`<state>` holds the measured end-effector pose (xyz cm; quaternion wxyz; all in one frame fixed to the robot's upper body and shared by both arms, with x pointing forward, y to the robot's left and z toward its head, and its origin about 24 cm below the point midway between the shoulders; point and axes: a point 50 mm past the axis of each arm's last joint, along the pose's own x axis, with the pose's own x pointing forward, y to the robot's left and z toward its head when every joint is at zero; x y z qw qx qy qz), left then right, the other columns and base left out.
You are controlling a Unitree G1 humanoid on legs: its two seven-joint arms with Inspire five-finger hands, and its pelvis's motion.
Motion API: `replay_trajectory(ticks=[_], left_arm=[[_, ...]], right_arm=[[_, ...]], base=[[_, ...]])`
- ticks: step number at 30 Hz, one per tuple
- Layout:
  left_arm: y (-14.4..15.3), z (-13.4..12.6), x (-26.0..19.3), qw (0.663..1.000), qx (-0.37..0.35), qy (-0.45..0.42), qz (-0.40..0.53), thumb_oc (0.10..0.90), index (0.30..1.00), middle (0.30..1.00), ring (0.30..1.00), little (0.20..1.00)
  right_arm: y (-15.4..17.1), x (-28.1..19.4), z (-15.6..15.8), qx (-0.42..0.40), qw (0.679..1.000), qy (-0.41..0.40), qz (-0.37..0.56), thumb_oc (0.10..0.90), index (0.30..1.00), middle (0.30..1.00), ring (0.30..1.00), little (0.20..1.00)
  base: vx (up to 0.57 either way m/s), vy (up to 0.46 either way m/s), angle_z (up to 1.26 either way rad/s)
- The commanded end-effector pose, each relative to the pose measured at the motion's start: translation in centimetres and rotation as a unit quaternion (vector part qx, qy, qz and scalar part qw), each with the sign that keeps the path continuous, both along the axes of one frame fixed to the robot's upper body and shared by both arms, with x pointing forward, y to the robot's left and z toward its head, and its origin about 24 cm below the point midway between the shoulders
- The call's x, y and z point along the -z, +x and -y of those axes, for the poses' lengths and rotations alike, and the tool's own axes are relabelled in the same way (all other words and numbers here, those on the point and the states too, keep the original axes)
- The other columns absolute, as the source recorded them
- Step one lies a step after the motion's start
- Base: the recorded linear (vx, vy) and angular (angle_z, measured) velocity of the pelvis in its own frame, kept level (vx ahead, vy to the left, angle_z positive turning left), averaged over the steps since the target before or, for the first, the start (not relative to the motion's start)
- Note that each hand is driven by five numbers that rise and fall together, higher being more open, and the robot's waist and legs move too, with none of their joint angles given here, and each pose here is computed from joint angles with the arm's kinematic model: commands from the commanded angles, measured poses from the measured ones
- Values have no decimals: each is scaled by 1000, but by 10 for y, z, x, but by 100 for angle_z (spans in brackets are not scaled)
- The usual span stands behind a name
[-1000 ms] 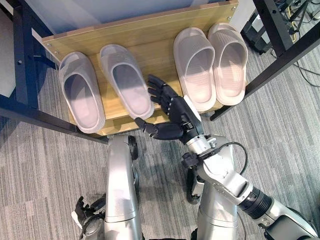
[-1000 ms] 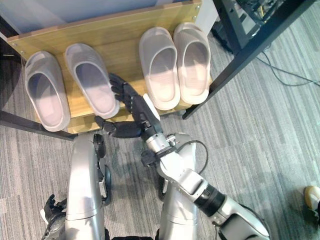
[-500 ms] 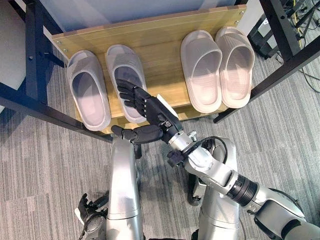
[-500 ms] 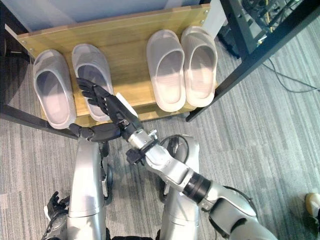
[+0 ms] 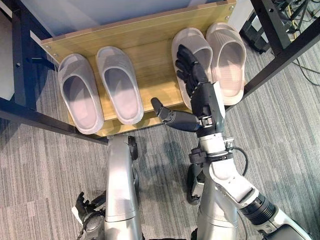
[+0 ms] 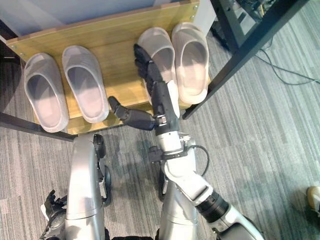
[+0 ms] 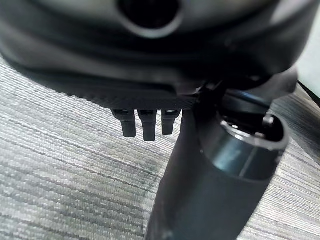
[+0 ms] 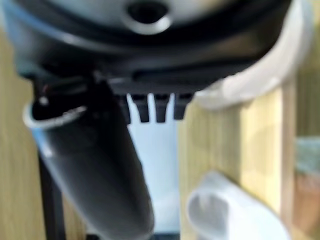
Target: Arrange the slippers neatly on the shoe rack.
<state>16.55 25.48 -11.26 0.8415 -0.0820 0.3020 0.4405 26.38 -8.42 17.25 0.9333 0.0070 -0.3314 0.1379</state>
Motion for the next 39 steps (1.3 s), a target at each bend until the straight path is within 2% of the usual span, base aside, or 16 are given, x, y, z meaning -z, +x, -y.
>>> replay_trajectory(ticks=[1,8,16,22,28,33,39], left_arm=[[-24,-5,7,999,-6,33,-37,800,900,900,900,900],[-22,0,9,999,1,14,-31,800,900,900,900,900],[-6,4,5,1000,27,2,-12,800,900,900,900,900],[-4,13,8,999,42,-20,-11,800,900,900,900,900],[1,21,8,998,56,-35,-7,800,900,900,900,900],[1,26,11,996,72,-49,-12,800,900,900,900,900],[-2,28,14,995,72,-67,-16,800,900,900,900,900]], right_arm=[[-19,-41,-11,-96,988,83,83,800,900,900,900,900],[-7,-27,-24,-147,984,99,9,800,900,900,900,900],[-4,-27,-39,-205,978,39,-7,800,900,900,900,900],[1,-17,-53,-271,958,44,-77,800,900,900,900,900],[0,-14,-62,-304,946,41,-106,800,900,900,900,900],[-2,-20,-73,-339,934,25,-109,800,900,900,900,900],[2,-30,-70,-324,943,-7,-73,800,900,900,900,900]], base=[[0,0,0],[0,0,0],[0,0,0],[0,0,0],[0,0,0],[0,0,0],[0,0,0]])
